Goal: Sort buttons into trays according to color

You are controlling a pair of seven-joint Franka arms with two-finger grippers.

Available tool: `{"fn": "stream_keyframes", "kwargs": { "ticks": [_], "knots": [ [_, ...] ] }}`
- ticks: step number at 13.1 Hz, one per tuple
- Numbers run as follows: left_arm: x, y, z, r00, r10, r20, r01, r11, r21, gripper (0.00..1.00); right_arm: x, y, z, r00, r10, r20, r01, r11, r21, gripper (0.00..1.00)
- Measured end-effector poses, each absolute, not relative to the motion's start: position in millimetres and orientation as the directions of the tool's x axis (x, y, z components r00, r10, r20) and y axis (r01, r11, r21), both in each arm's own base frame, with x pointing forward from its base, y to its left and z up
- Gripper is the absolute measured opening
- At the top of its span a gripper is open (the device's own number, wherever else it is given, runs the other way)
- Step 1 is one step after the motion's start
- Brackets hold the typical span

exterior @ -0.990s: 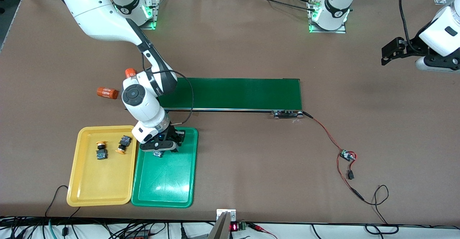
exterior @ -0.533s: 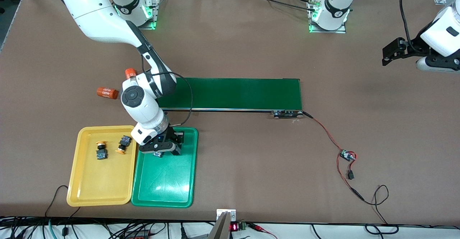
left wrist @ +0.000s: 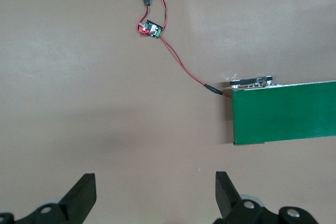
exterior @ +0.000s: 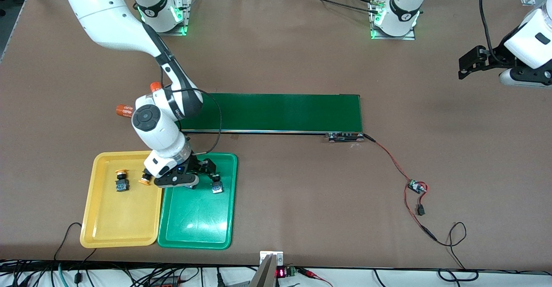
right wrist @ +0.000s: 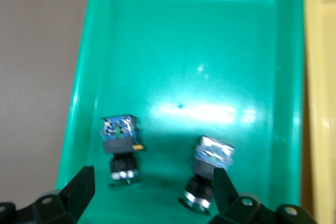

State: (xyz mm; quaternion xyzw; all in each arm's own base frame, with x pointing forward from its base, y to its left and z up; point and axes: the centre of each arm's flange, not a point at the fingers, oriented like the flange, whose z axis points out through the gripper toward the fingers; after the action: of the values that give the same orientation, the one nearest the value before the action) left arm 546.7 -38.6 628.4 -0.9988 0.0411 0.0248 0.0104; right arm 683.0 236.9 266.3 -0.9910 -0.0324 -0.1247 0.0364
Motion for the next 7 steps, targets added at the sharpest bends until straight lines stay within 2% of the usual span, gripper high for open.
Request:
{"fn": "stream_keyframes", "kwargs": {
  "ticks": [2,3,7],
  "knots": [
    [546.8,-38.5,628.1,0.995,-0.082,-0.051,-0.083,-0.996,-0.019,1.0,676.0,225.5,296.9,0.984,0.057,0.168,0.061,-0.998,-0.018,1.0],
    [546.9,-38.5,628.0,0.995,-0.082,-0.051,-0.083,-0.996,-0.019,1.0,666.1,212.3,331.6,0.993,0.064,0.096,0.062,-0.998,0.024,1.0],
    [547.1,-38.5,627.8,0.995,-0.081,-0.052,-0.083,-0.996,-0.019,1.0,643.7,158.8,410.5,0.998,0.057,-0.028,0.059,-0.996,0.069,1.0]
  ]
}}
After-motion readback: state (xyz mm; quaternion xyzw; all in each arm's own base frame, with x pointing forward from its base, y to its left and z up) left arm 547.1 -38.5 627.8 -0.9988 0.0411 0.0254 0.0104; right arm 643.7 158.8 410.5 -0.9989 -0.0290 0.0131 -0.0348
